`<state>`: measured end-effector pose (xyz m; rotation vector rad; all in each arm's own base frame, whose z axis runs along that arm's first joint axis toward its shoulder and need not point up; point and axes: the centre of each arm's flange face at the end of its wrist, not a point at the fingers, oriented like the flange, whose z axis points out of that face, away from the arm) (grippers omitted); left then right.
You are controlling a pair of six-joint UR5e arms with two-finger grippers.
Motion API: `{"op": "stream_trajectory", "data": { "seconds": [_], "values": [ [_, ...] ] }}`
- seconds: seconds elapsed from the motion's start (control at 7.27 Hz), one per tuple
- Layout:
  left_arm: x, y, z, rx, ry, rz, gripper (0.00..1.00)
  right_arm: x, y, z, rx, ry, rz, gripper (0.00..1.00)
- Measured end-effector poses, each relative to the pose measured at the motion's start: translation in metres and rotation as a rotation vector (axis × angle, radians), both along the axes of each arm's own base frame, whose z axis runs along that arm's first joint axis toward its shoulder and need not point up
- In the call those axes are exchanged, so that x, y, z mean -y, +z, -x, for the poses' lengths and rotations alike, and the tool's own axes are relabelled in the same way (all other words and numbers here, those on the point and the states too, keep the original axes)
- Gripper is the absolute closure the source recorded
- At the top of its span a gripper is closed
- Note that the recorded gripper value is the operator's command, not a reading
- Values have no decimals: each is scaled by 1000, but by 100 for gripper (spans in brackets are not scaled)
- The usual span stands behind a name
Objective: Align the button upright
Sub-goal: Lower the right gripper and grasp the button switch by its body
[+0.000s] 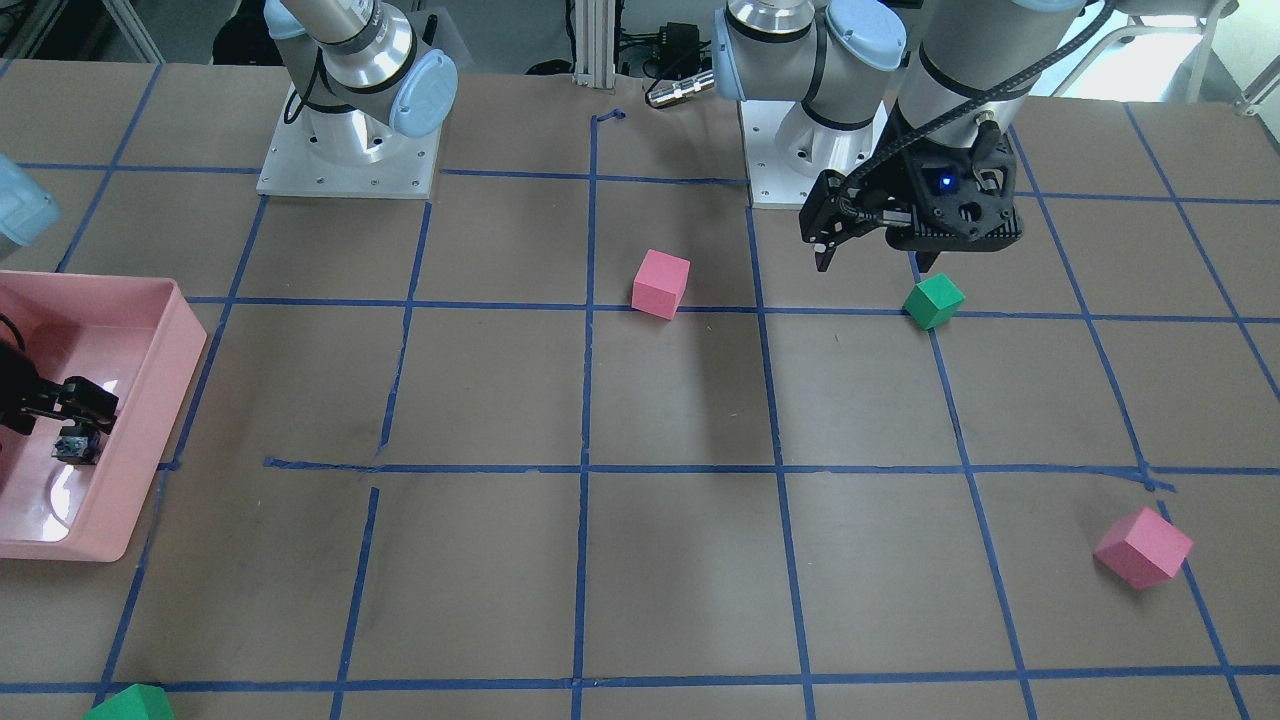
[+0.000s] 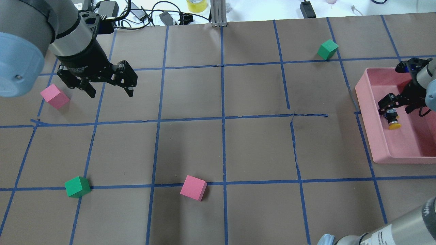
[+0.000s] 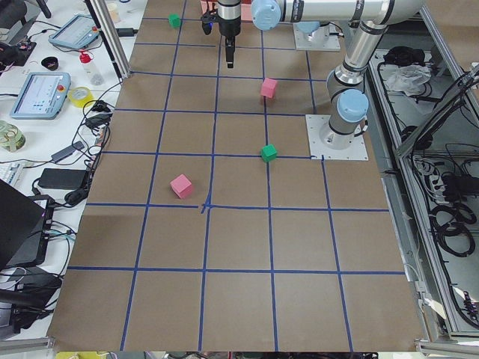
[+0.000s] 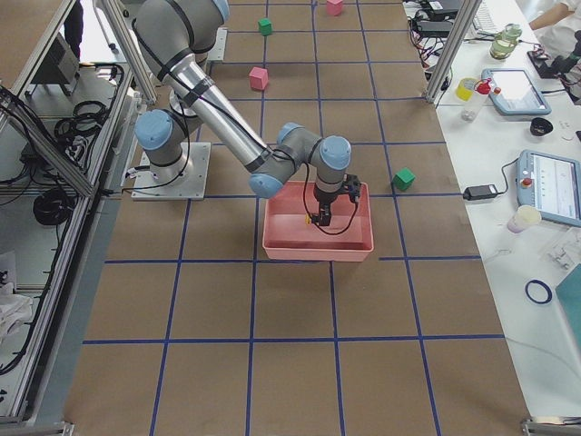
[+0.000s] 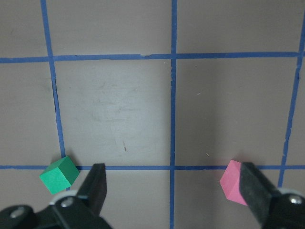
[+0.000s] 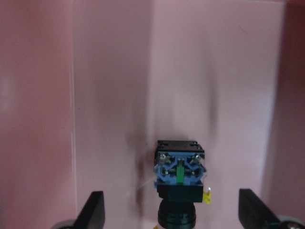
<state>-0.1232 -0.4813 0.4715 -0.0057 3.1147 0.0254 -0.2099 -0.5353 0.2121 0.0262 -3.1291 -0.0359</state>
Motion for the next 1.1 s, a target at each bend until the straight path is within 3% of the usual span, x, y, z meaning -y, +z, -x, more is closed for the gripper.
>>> {"op": "stream_trajectory", "data": {
  "seconds": [0.83,0.96,1.1],
  "values": [
    [3,-3,0,-6,-2,-2,0,5,-8,4,-23,0,28,3],
    [3,-3,0,-9,-5,-3,0,5,-8,4,-23,0,26,15],
    [3,-4,0,-8,-6,-5,0,4,-9,4,-25,1,20,33]
  ]
}}
